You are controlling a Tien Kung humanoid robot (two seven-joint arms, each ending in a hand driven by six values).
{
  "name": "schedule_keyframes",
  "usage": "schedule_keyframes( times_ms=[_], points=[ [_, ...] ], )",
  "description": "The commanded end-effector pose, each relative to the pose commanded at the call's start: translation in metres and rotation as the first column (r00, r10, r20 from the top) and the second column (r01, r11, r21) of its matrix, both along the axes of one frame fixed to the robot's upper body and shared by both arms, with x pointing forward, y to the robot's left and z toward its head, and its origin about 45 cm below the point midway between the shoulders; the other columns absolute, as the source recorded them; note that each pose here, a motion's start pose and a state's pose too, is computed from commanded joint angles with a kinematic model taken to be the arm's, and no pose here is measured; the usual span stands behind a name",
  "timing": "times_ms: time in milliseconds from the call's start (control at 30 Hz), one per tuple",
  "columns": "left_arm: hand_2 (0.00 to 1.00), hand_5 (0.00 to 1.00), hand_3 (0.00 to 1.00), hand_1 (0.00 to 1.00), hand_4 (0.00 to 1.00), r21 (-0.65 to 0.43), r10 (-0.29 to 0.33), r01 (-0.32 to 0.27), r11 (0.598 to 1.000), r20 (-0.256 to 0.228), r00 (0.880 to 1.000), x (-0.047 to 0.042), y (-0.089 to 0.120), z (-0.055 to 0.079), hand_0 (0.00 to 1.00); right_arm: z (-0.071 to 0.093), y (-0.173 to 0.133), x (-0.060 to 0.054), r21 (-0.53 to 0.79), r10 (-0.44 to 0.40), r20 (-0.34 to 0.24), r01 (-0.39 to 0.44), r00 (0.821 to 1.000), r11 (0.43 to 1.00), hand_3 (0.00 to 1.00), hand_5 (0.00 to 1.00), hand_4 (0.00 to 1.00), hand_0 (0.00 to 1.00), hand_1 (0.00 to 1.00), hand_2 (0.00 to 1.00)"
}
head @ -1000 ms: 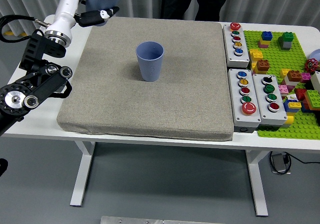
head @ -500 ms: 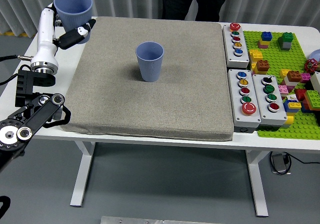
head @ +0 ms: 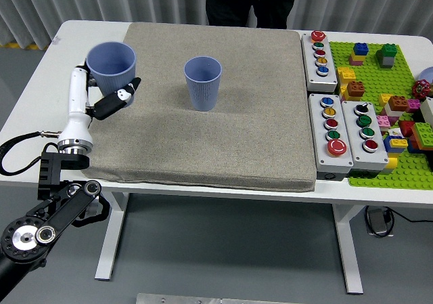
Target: Pick cup pour cup place
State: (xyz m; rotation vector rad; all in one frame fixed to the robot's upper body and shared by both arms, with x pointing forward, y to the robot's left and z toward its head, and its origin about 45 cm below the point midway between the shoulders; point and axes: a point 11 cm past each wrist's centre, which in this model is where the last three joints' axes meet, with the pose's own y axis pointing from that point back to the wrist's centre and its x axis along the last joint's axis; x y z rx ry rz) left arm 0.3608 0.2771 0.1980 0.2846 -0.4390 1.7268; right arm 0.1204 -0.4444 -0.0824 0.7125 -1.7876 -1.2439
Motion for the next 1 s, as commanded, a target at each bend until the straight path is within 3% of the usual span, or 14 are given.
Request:
schedule_keyframes(
  times_ms=[167, 500, 533, 600, 1000],
  points=[
    [0.497, 0.159, 0.520, 0.473, 0.706, -0.002, -0.024, 0.024, 1.000, -0.030, 0.999, -0.0025, -0.006, -0.016, 0.438, 0.000, 0.000, 0.000, 0.000, 0.000, 0.000, 0.000, 1.000, 1.000, 0.632, 0.297, 0.002, 0.694, 0.659, 0.609],
    [0.502, 0.167, 0.521, 0.479, 0.706, -0.039, -0.046, 0.046, 0.998, -0.021, 0.999, -0.0025, -0.008, -0.036, 0.446, -0.001, 0.003, 0.000, 0.005, 0.006, -0.007, -0.006, 1.000, 1.000, 0.631, 0.297, 0.002, 0.694, 0.659, 0.610],
    [0.507, 0.218, 0.519, 0.478, 0.726, -0.043, -0.047, 0.047, 0.998, -0.017, 0.999, -0.0027, -0.008, -0.037, 0.468, -0.001, 0.003, 0.000, 0.004, 0.006, -0.007, -0.006, 1.000, 1.000, 0.631, 0.296, 0.002, 0.694, 0.659, 0.609],
    [0.507, 0.218, 0.519, 0.478, 0.726, -0.052, -0.047, 0.047, 0.998, -0.014, 0.999, -0.0028, -0.007, -0.042, 0.468, -0.001, 0.003, 0.000, 0.004, 0.007, -0.007, -0.007, 1.000, 1.000, 0.631, 0.296, 0.002, 0.694, 0.659, 0.609],
    [0.534, 0.223, 0.521, 0.502, 0.731, -0.045, -0.040, 0.039, 0.998, -0.025, 0.999, -0.0090, -0.001, -0.069, 0.503, -0.001, 0.004, 0.000, 0.005, 0.009, -0.009, -0.009, 1.000, 1.000, 0.630, 0.297, 0.002, 0.694, 0.659, 0.609]
  ],
)
